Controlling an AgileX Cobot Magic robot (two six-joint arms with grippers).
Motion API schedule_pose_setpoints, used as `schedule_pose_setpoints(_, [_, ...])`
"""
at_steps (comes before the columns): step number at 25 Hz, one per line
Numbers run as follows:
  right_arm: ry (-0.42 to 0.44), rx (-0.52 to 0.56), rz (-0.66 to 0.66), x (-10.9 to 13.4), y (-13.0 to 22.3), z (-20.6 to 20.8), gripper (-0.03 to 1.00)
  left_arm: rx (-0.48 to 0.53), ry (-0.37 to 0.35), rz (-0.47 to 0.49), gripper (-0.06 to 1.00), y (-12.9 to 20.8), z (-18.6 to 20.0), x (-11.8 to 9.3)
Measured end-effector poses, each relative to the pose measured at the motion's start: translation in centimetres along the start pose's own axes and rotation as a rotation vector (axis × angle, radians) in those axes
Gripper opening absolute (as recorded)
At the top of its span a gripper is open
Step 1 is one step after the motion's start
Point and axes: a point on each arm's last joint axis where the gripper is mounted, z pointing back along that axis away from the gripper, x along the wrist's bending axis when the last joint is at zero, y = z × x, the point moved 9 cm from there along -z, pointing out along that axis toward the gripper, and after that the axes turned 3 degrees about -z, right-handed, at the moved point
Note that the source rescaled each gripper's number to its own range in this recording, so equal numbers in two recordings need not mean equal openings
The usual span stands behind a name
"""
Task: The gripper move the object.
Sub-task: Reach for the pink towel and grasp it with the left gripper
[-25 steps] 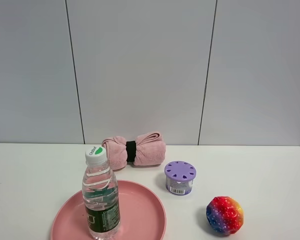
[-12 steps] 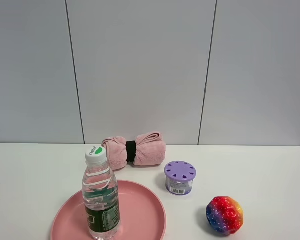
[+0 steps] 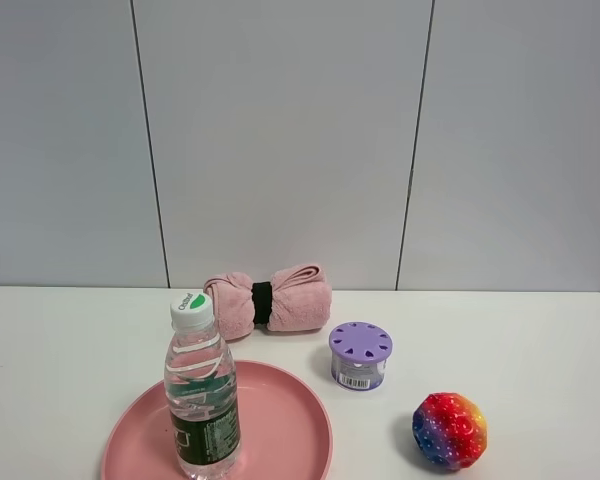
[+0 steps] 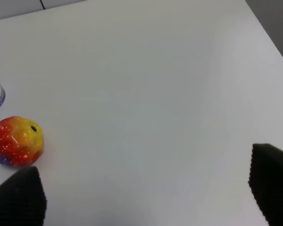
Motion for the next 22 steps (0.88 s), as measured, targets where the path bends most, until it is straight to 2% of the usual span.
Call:
schedule_pose_setpoints(18, [0.0,0.0,0.0,0.0,0.0,0.0,1.0,0.0,0.0,0.0,1.0,0.0,0.0,0.0])
schedule_pose_setpoints(22, [0.0,0.0,0.0,0.0,0.0,0.0,1.0,0.011,0.056,0.031,1.0,-2.4,0.6,-0.8])
